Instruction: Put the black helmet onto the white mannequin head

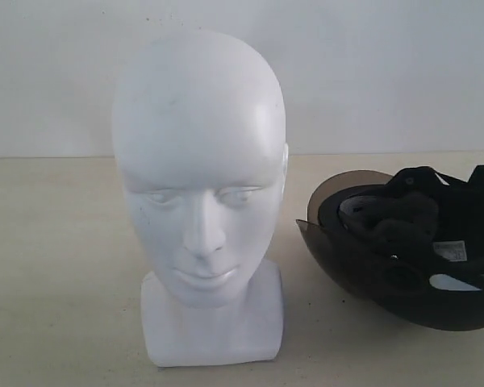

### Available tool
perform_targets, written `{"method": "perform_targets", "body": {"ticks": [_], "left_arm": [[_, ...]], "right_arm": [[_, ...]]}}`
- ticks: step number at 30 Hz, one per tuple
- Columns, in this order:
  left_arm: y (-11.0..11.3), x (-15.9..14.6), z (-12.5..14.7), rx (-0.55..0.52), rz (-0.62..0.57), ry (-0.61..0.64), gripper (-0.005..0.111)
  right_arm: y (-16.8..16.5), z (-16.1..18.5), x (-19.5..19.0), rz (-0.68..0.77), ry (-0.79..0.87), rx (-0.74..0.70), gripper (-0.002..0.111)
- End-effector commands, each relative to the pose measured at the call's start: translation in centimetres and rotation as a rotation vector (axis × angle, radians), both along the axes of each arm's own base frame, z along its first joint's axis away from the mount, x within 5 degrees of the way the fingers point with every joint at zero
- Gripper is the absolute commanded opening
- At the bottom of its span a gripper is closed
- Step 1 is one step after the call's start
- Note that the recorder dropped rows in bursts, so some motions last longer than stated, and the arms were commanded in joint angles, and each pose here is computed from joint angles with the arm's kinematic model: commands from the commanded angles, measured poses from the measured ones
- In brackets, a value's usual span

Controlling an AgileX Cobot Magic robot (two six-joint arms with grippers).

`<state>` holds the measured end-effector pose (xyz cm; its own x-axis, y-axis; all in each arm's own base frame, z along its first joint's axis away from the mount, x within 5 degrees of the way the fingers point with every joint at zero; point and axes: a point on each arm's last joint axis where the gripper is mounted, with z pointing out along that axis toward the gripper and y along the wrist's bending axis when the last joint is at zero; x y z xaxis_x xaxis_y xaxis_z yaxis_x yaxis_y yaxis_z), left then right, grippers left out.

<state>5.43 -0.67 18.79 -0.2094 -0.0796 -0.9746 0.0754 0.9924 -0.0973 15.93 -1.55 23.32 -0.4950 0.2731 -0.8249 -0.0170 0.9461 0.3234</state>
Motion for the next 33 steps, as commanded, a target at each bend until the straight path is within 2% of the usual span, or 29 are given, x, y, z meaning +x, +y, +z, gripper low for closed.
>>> {"method": "perform_targets", "body": {"ticks": [1,7,15,26,29,33], "left_arm": [[0.0,0.0,-0.1,-0.007,0.003,-0.002,0.004],[0.0,0.0,-0.1,-0.007,0.003,-0.002,0.004],[0.0,0.0,-0.1,-0.007,0.003,-0.002,0.004],[0.0,0.0,-0.1,-0.007,0.003,-0.002,0.004],[0.0,0.0,-0.1,-0.007,0.003,-0.002,0.004],[0.0,0.0,-0.1,-0.007,0.003,-0.002,0.004]], "right_arm": [[0.8,0.2,-1.1,0.025,-0.032,0.043,0.000],[1.5,0.3,-2.3,0.053,-0.074,0.038,0.000],[1.4,0.7,-3.8,-0.031,-0.161,-0.015,0.000],[1.4,0.7,-3.9,-0.027,-0.163,-0.015,0.001],[1.4,0.7,-3.9,-0.027,-0.163,-0.015,0.013],[1.3,0.7,-3.8,-0.049,-0.162,-0.007,0.045]]}}
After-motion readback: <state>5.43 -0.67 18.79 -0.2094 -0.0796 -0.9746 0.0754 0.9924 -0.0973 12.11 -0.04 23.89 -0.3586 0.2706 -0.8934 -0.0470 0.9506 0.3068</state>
